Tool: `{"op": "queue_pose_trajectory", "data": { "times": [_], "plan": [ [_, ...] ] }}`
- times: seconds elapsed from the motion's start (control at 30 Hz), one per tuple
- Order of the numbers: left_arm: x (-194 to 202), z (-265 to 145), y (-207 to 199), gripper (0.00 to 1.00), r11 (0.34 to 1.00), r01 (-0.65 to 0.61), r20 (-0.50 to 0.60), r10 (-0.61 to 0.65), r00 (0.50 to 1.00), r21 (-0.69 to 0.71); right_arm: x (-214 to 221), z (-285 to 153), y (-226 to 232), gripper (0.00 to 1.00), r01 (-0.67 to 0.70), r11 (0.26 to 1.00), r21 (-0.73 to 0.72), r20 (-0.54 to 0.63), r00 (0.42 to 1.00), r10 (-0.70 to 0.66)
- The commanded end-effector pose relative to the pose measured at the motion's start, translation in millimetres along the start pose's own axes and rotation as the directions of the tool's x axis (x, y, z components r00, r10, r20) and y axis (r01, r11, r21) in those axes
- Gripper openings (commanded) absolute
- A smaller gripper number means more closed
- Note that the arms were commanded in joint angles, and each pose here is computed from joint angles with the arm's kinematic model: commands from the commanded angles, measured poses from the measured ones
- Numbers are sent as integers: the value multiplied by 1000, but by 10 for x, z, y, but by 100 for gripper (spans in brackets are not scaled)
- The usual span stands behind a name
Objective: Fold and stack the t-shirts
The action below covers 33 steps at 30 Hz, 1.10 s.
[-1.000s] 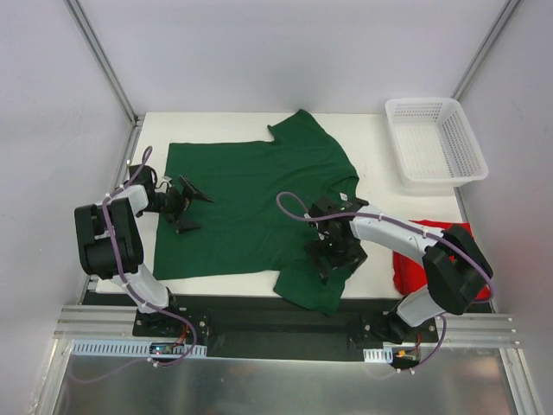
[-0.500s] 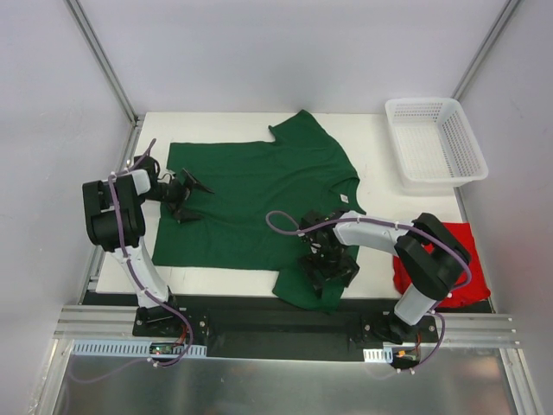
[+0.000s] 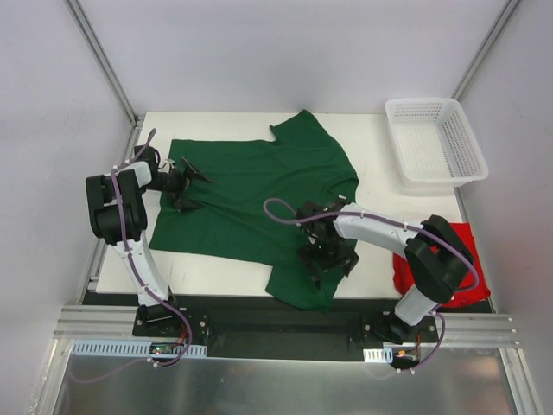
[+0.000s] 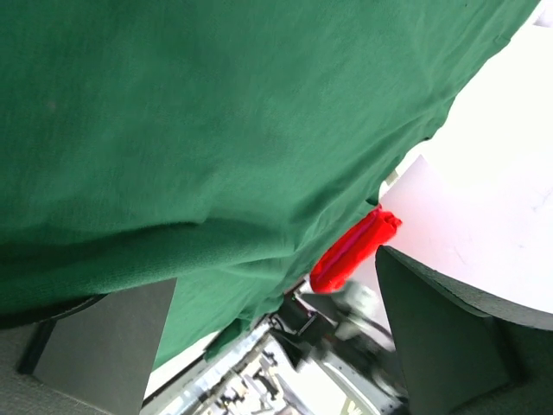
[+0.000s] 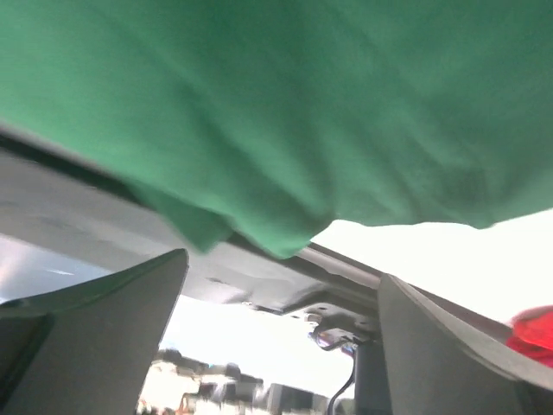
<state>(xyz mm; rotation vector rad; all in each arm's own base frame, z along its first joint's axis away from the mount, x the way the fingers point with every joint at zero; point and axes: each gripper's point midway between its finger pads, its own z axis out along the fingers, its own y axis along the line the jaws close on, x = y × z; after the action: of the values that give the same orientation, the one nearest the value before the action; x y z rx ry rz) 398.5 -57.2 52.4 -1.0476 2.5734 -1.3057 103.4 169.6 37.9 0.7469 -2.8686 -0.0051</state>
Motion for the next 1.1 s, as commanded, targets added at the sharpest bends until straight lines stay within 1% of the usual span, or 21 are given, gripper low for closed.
{"op": "queue_pose_trajectory", "data": {
  "times": [0.0,0.03,0.07,0.1,0.13,0.17,0.3,0.33,0.43,0.47,0.57,0.6,0.73,0.83,0.93,0.97,1.07],
  "plan": [
    [87,-194,-124,99,998,-61,77,61,995,-4,-402,-624,-19,96,-11,1000,19,175,984,7],
    [142,-230,-169,99,998,-63,80,62,995,5,-597,-810,-21,96,-23,1000,-5,229,973,23],
    [180,-263,-194,99,998,-62,85,60,995,11,-684,-877,-45,96,-25,1000,-7,242,970,26],
    [288,-334,-253,99,998,-56,89,54,995,25,-766,-845,-102,96,-33,999,10,219,975,30],
    [344,-361,-274,99,998,-51,91,48,995,29,-937,-957,-183,96,-37,999,8,256,966,33],
    [395,-386,-286,100,999,-45,95,42,995,29,-1022,-966,-243,96,-48,999,10,262,964,44],
    [731,-487,-390,100,996,-77,104,72,992,45,-1495,-922,-492,96,-109,994,-8,309,945,106],
    [777,-496,-398,99,995,-87,104,81,991,46,-1578,-826,-575,96,-126,992,-8,291,949,123],
    [918,-540,-443,99,989,-132,103,125,987,60,-1821,-772,-677,96,-126,992,-7,314,942,122],
    [973,-533,-442,99,988,-142,92,135,987,64,-1914,-713,-774,96,-131,991,38,314,943,113],
    [1136,-595,-516,99,978,-185,79,177,981,100,-2038,-551,-879,96,-170,985,36,282,947,153],
    [1231,-617,-524,99,972,-208,79,200,977,108,-2111,-568,-917,96,-187,982,36,301,939,167],
    [1465,-671,-435,99,969,-209,64,202,977,131,-2256,-502,-956,96,-210,977,25,300,934,193],
    [1657,-720,-379,99,965,-209,49,204,978,160,-2328,-490,-1039,96,-214,975,59,308,933,186],
    [1825,-732,-269,99,963,-204,27,203,979,178,-2385,-474,-1175,96,-215,969,120,303,938,171],
    [1877,-687,-149,99,969,-177,6,179,984,170,-2400,-462,-1224,96,-221,966,132,300,938,173],
    [1941,-594,85,99,982,-133,-17,137,990,136,-2431,-398,-1321,96,-240,963,127,281,939,197]
  ]
}}
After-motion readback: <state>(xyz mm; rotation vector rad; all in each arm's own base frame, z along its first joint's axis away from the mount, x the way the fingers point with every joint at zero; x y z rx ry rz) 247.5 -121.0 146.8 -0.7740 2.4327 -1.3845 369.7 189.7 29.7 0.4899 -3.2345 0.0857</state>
